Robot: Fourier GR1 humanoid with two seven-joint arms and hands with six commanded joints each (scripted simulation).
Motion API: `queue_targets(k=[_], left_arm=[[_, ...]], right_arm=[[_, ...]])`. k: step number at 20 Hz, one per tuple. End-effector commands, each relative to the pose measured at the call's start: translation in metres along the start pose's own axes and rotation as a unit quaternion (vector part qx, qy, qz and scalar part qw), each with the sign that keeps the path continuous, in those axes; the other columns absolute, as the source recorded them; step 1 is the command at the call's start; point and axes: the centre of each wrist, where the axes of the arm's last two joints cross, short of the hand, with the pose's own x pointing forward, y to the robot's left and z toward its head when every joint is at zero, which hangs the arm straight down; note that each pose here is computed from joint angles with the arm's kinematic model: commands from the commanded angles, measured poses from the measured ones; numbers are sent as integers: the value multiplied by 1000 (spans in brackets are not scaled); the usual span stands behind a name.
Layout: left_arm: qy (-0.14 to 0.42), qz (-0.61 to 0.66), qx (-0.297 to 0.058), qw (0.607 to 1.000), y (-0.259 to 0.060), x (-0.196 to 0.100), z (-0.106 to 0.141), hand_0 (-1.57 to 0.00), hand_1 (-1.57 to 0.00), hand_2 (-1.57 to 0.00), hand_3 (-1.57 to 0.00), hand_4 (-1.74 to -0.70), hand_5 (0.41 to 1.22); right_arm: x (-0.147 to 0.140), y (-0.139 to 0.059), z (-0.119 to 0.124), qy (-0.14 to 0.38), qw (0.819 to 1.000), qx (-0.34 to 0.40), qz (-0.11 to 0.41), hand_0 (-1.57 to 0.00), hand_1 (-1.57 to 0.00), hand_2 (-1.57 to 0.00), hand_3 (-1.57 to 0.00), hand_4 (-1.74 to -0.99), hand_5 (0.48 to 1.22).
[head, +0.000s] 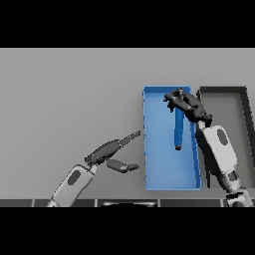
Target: Pick up the blue pipe and place it into the blue bin.
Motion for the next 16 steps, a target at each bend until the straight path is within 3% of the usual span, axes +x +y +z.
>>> queue_targets(k=[1, 4, 7, 12, 16], left_arm=[[3, 3, 0, 1000, -2, 0, -1, 1, 1, 1, 1, -888, 453], [-1, 7, 0, 1000, 1, 1, 1, 1, 1, 1, 1, -893, 454], [-1, 6, -3, 1000, -2, 0, 1, 1, 1, 1, 1, -897, 450], [2, 9, -2, 1000, -3, -1, 0, 1, 1, 1, 1, -912, 458], [-3, 10, -1, 1000, -3, -2, -2, 1, 1, 1, 1, -916, 464]], right_arm=[[-3, 3, -1, 20, 999, 12, 23, -534, -477, -456, -367, -1285, 1141], [-16, 3, -3, 118, 989, 19, 90, -273, -244, -233, -187, -1179, 975], [-25, 4, -3, 157, 976, 18, 149, -139, -124, -119, -95, -1131, 857], [-30, 4, -6, 172, 969, 4, 175, -45, -40, -38, -31, -1124, 717], [-29, 4, -3, 167, 971, 0, 172, -18, -16, -15, -12, -1123, 689]])
